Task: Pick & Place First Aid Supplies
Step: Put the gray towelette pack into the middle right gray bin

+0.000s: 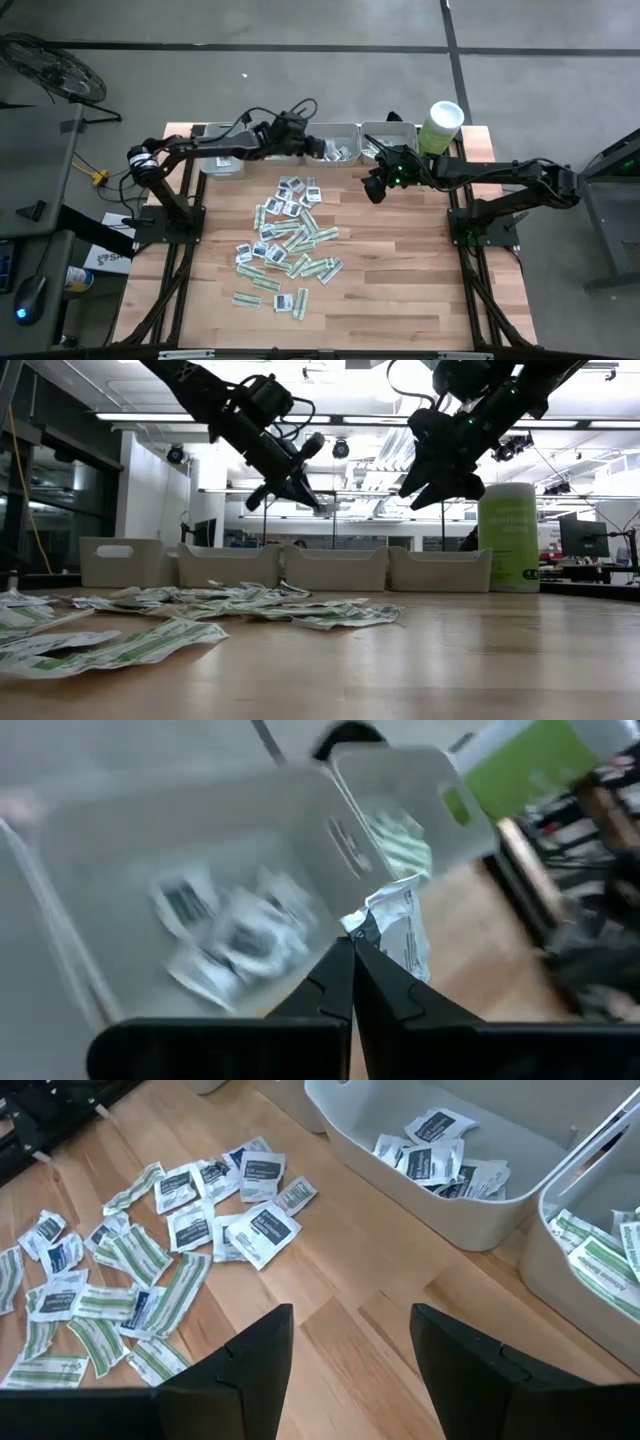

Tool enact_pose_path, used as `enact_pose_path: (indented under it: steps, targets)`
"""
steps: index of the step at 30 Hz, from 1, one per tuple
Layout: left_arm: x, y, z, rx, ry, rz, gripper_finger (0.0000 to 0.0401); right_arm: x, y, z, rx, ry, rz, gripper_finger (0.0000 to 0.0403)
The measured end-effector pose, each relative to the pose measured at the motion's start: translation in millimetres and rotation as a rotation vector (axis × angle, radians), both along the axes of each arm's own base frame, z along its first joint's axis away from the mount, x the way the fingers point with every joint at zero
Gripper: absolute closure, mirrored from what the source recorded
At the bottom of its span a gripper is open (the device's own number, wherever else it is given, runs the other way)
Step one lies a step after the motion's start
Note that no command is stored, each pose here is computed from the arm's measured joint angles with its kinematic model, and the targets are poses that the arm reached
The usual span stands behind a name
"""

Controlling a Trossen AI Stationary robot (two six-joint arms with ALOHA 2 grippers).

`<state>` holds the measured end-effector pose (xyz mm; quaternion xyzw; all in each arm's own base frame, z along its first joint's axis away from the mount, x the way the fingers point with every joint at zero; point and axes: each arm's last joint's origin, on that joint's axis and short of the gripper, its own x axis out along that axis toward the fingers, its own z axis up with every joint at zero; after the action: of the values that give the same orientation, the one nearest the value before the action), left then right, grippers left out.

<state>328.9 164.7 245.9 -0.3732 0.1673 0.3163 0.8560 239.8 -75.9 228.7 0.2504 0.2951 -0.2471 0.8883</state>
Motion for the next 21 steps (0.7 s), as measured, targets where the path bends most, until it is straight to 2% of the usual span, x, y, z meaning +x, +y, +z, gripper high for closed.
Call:
enact_pose_path:
  steps: [4,11,16,21]
  targets:
    - [-4.5,10.8,3.2,0.065,0.029,0.059,0.0401,-0.2,-0.7,0.0,-0.002,0.001,-0.001,0.0206]
    - [-11.0,33.1,-9.4,0.032,0.048,0.092,0.0401,-0.4,-1.4,0.1,-0.036,0.013,-0.004,0.0206]
    - [-4.7,38.6,-25.3,0.0,0.063,0.084,0.0401,-0.1,-1.9,0.8,-0.05,0.009,-0.01,0.0206]
    - [8.3,46.5,-27.7,0.006,0.089,0.071,0.0401,-0.1,-1.9,0.7,-0.059,0.014,-0.002,0.0206]
